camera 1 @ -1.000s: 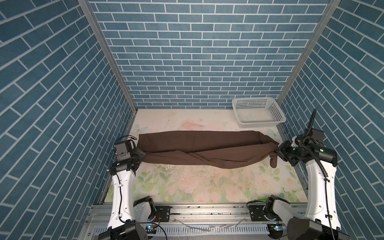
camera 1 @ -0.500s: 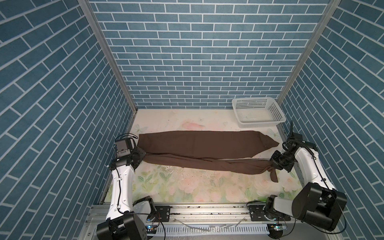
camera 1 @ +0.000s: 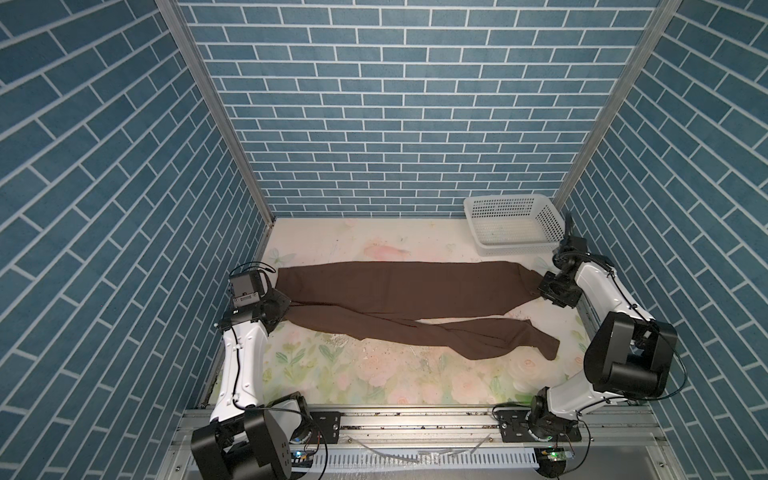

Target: Fold and stack the trousers

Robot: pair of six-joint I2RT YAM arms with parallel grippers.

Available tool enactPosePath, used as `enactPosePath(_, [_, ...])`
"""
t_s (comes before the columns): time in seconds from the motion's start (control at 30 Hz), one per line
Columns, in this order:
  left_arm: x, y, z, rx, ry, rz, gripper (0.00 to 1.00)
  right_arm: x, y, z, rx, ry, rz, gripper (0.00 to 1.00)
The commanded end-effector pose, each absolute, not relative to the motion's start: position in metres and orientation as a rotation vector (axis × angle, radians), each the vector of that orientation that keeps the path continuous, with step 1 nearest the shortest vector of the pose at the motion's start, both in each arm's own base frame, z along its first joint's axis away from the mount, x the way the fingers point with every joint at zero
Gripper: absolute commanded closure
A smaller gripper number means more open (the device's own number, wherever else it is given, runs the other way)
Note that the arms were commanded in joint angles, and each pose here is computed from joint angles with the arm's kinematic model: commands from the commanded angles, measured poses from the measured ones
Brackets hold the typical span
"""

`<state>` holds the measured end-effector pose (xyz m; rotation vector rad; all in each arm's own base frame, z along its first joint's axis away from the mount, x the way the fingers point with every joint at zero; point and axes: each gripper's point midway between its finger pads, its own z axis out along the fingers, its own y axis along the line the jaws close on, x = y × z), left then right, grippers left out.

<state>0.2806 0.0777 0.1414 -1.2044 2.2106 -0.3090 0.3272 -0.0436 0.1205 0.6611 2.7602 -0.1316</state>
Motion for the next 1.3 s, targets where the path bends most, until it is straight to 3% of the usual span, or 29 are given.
enactPosePath(0.0, [0.285,0.080,0.143,-1.197,2.172,-0.325,1.00,0.285,-0.027,0.123,0.539,2.798,-0.329,0.53])
enactPosePath(0.07, [0.287,0.077,0.143,-1.190,2.189,-0.347,1.00,0.258,-0.016,0.115,0.579,2.786,-0.279,0.36])
enactPosePath(0.1, [0.286,0.077,0.143,-1.192,2.197,-0.342,1.00,0.244,-0.012,0.110,0.624,2.776,-0.229,0.12])
enactPosePath(0.13, [0.285,0.078,0.143,-1.190,2.199,-0.335,1.00,0.231,-0.012,0.106,0.667,2.769,-0.203,0.01])
enactPosePath(0.3, [0.285,0.074,0.143,-1.179,2.196,-0.363,1.00,0.192,-0.011,0.076,0.770,2.774,-0.152,0.02])
enactPosePath(0.43, [0.282,0.070,0.139,-1.178,2.192,-0.379,1.00,0.202,0.004,0.044,0.876,2.757,0.063,0.18])
enactPosePath(0.5, [0.280,0.068,0.134,-1.184,2.204,-0.391,1.00,0.213,0.009,0.032,0.920,2.731,0.150,0.31])
enactPosePath(0.53, [0.280,0.066,0.133,-1.180,2.210,-0.401,1.00,0.218,0.011,0.028,0.940,2.719,0.194,0.43])
enactPosePath(0.6, [0.278,0.065,0.132,-1.181,2.220,-0.402,1.00,0.230,0.014,0.030,0.947,2.709,0.259,0.89])
enactPosePath(0.63, [0.277,0.065,0.132,-1.177,2.222,-0.395,1.00,0.235,0.019,0.038,0.930,2.722,0.299,1.00])
enactPosePath(0.9, [0.278,0.071,0.147,-1.156,2.205,-0.357,1.00,0.277,-0.016,0.128,0.850,2.735,0.174,1.00])
enactPosePath(1.13, [0.281,0.071,0.157,-1.140,2.192,-0.366,1.00,0.343,-0.013,0.121,0.897,2.808,0.417,1.00])
enactPosePath(1.27, [0.277,0.075,0.160,-1.136,2.171,-0.329,1.00,0.331,-0.001,0.130,0.871,2.806,0.486,1.00])
